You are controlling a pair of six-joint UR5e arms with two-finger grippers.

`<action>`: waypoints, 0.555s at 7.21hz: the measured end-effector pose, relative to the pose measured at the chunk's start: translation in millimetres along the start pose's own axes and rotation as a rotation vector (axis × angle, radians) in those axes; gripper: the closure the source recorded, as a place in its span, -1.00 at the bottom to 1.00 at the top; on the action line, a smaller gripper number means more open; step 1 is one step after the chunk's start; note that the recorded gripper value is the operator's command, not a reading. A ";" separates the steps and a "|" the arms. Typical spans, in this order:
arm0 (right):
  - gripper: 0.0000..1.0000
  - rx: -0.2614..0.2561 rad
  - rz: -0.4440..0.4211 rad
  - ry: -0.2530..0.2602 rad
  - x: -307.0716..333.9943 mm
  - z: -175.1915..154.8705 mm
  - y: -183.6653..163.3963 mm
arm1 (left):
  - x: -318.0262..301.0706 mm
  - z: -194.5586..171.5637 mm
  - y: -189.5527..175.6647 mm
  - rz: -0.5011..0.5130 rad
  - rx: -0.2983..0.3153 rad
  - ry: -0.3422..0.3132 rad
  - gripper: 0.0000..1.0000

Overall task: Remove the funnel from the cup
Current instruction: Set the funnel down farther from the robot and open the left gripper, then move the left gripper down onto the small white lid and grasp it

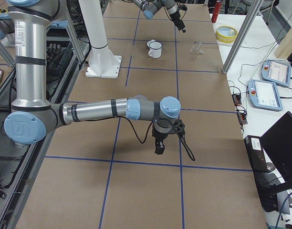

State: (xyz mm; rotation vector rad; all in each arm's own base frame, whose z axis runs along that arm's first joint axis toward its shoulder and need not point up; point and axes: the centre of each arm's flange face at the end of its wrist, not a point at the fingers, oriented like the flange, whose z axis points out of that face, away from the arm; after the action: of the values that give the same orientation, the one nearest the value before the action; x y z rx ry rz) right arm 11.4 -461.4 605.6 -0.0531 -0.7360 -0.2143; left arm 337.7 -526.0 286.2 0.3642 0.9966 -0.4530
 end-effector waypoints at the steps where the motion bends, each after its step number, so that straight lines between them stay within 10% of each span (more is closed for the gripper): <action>1: -1.00 0.000 0.000 0.000 0.0 0.0 0.0 | -20.7 -21.5 13.4 0.169 -0.102 -0.007 -1.00; 4: -1.00 0.000 0.000 0.000 -0.1 -0.1 -0.1 | -91.3 -31.3 60.5 0.280 -0.265 -0.093 -1.00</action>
State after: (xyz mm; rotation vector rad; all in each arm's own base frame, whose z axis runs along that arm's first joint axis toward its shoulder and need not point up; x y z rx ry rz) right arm 11.4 -461.5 605.5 -0.0528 -0.7360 -0.2144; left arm 304.4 -441.3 354.7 0.2363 0.8856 -0.0810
